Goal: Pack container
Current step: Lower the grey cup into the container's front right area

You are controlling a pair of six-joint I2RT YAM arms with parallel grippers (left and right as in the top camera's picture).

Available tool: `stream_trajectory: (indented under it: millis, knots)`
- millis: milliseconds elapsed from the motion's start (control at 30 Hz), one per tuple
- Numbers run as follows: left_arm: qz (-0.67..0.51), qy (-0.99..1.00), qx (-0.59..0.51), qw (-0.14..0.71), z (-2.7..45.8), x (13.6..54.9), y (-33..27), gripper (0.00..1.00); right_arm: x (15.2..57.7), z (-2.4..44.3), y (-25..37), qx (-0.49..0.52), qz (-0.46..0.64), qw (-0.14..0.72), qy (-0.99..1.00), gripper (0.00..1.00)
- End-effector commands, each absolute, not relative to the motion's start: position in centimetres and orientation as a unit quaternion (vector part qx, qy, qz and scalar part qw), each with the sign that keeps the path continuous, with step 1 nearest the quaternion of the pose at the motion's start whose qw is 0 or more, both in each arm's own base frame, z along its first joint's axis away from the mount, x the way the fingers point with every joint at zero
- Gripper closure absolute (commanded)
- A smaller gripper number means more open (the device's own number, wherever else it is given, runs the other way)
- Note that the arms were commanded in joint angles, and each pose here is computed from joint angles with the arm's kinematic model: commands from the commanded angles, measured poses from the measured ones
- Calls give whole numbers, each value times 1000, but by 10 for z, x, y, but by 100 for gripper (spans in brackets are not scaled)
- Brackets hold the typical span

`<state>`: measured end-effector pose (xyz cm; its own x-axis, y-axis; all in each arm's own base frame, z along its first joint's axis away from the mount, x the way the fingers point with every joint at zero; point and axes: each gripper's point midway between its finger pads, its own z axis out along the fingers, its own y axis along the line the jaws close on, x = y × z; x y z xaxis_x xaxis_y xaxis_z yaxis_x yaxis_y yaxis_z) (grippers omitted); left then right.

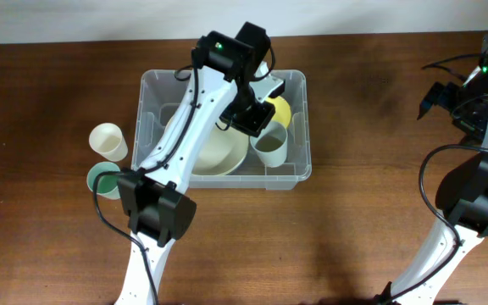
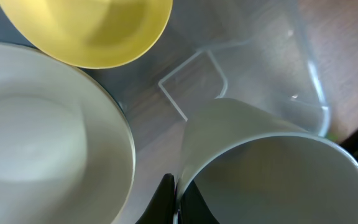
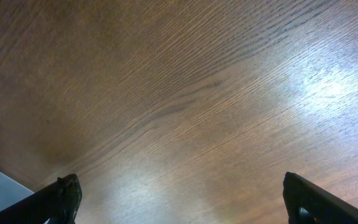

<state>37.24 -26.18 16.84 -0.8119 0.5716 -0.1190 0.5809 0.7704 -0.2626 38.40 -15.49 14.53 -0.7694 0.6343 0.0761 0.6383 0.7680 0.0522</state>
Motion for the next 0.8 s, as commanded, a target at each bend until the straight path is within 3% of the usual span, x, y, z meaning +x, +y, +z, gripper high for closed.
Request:
stream_trajectory:
  millis: [0, 133, 267, 600, 767]
  knots:
    - [-139, 943, 303, 3, 151, 373, -263, 99, 381, 160, -157, -338, -34, 9, -940, 1]
    - [-143, 941, 306, 19, 134, 383, -271, 99, 381, 160, -157, -338, -34, 9, -940, 1]
    - [-144, 940, 307, 28, 123, 390, -274, 88, 381, 160, -157, -338, -34, 9, -940, 1]
    - [-128, 942, 308, 43, 111, 400, -273, 87, 381, 160, -157, -338, -34, 9, -940, 1]
    - [-130, 942, 305, 53, 115, 405, -272, 76, 381, 160, -157, -338, -34, 9, -940, 1]
